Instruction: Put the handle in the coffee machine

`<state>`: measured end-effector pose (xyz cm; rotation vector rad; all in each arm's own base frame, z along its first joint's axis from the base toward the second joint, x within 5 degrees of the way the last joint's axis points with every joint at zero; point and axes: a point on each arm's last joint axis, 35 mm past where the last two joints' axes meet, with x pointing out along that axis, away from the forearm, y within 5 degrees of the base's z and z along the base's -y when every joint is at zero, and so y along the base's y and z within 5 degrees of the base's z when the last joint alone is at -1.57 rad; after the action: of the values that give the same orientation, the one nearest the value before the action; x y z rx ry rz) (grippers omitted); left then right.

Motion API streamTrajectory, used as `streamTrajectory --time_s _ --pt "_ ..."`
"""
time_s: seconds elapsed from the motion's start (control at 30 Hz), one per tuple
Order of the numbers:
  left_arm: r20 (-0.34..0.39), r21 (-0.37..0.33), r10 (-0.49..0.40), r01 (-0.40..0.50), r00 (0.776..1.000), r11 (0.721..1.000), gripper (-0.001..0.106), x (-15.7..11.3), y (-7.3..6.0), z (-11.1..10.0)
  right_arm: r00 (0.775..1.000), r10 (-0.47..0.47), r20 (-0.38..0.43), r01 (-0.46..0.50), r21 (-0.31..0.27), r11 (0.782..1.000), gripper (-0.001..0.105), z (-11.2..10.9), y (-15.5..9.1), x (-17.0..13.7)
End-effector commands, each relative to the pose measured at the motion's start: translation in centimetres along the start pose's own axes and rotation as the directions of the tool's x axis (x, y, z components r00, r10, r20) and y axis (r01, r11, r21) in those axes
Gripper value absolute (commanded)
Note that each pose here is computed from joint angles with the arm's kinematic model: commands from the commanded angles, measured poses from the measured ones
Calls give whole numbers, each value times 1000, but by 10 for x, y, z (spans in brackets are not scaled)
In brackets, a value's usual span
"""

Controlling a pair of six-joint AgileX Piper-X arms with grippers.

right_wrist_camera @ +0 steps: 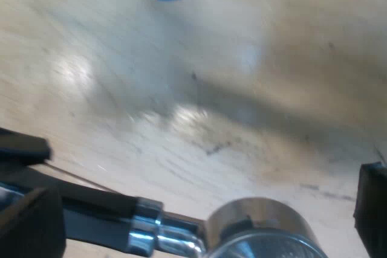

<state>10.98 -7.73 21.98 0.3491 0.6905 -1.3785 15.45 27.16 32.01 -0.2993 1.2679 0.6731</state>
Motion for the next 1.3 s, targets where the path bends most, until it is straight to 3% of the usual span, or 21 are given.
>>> streamTrajectory --time_s 0.03,0.27,0.5,0.77,0.87,1.0,1.07,1.3 --pt "51 28 -35 34 998 999 0 -1 -1 5 999 16 47 -15 -23 1000 105 3 2 -16" --pt "45 -48 20 -18 999 999 0 -7 4 1 988 54 147 -49 -37 998 105 -7 1 -54" --pt "53 -149 107 -98 993 984 0 -16 13 -5 961 -10 276 42 -109 993 105 -31 21 -82" --pt "59 -254 227 -205 972 945 0 -39 22 -5 929 -101 355 168 -164 972 105 -56 53 -74" --pt "61 -289 276 -248 959 925 0 -49 28 -4 928 -84 364 164 -196 967 105 -63 61 -68" --pt "44 -354 354 -316 934 880 0 -64 39 -9 895 -58 443 172 -223 960 105 -71 78 -62" --pt "24 -365 362 -329 932 871 0 -69 43 -13 875 -46 481 172 -220 960 105 -73 84 -59" --pt "-21 -369 353 -335 935 867 0 -80 54 -23 819 -17 574 154 -192 969 105 -74 93 -43"
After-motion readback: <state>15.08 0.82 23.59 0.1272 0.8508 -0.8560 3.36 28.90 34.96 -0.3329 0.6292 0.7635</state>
